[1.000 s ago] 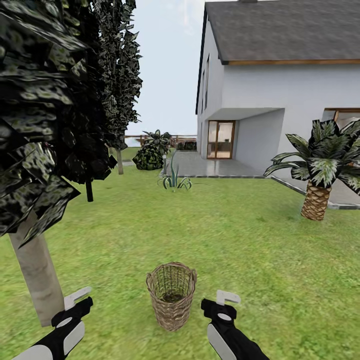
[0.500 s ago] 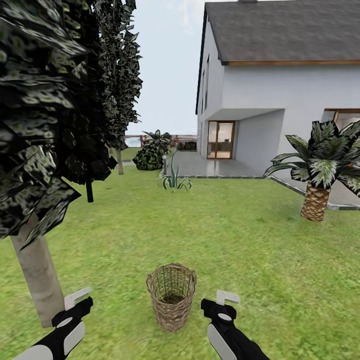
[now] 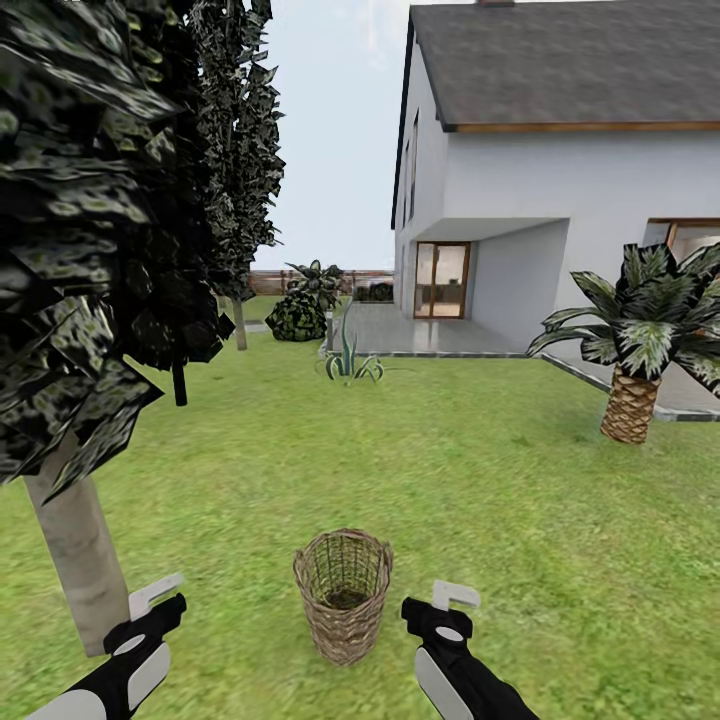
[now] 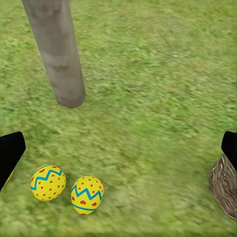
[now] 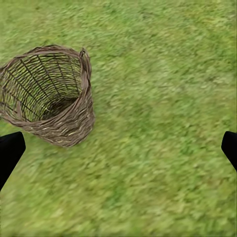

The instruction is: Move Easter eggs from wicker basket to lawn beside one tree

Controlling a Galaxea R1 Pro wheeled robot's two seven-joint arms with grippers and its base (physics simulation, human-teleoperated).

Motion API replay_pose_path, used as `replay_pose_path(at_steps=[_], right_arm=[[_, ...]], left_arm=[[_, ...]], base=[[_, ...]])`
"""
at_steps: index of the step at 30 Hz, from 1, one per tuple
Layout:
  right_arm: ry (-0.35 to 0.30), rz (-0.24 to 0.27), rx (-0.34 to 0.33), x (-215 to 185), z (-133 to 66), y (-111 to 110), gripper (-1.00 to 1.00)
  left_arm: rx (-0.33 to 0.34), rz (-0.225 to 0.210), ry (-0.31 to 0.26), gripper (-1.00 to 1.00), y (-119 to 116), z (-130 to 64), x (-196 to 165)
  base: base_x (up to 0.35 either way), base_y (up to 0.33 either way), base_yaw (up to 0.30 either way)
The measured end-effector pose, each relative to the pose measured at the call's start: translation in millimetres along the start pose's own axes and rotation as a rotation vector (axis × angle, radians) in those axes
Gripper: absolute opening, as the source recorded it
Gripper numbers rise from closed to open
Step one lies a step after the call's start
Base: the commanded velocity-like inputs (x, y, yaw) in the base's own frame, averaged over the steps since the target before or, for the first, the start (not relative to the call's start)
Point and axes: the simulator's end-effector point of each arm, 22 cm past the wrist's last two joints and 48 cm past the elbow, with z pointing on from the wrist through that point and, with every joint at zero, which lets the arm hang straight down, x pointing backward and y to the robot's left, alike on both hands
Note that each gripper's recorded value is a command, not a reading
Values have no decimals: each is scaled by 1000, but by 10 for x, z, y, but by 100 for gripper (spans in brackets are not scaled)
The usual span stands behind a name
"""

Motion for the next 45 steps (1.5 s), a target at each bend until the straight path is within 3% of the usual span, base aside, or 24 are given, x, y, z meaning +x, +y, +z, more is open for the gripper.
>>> replay_pose_path(at_steps=[45], right_arm=[[0, -19, -14, -184, -375, 70, 100]], left_arm=[[6, -1, 7, 100, 20, -319, -224]], base=[[0, 0, 0]])
